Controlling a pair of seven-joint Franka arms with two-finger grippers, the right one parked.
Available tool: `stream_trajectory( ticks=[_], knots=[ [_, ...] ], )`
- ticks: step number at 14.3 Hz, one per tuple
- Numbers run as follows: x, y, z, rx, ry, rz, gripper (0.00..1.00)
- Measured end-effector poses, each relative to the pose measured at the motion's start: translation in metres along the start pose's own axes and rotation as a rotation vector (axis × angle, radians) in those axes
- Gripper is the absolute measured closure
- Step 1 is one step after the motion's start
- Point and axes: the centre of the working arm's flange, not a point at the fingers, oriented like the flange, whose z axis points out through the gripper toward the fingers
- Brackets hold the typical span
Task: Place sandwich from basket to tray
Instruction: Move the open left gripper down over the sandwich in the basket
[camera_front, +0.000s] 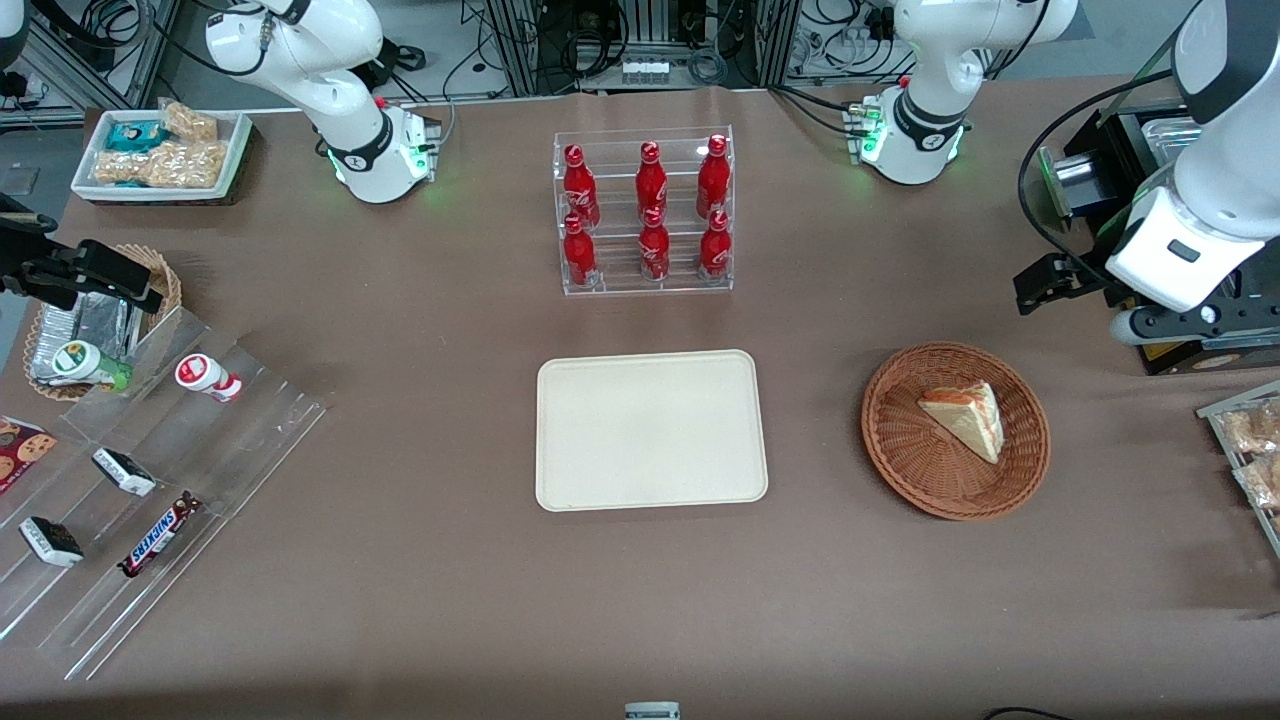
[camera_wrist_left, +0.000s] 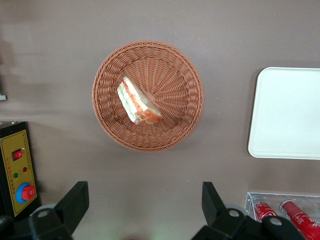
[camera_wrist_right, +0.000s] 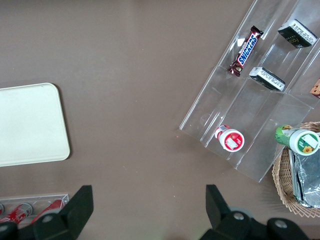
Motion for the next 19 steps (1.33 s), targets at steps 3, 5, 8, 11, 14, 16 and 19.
stream_trajectory(
  ticks=[3,5,8,11,14,16,19],
  knots=[
    [0.015,0.000,0.031,0.007,-0.055,-0.003,0.00],
    [0.030,0.000,0.065,0.016,-0.114,-0.006,0.00],
    [0.060,-0.017,0.121,0.020,-0.160,-0.043,0.00],
    [0.082,-0.054,0.177,0.009,-0.137,-0.105,0.00],
    [0.089,-0.085,0.223,-0.001,-0.129,-0.152,0.00],
    [0.090,-0.095,0.242,-0.002,-0.150,-0.170,0.00],
    [0.090,-0.096,0.250,0.007,-0.164,-0.272,0.00]
  ],
)
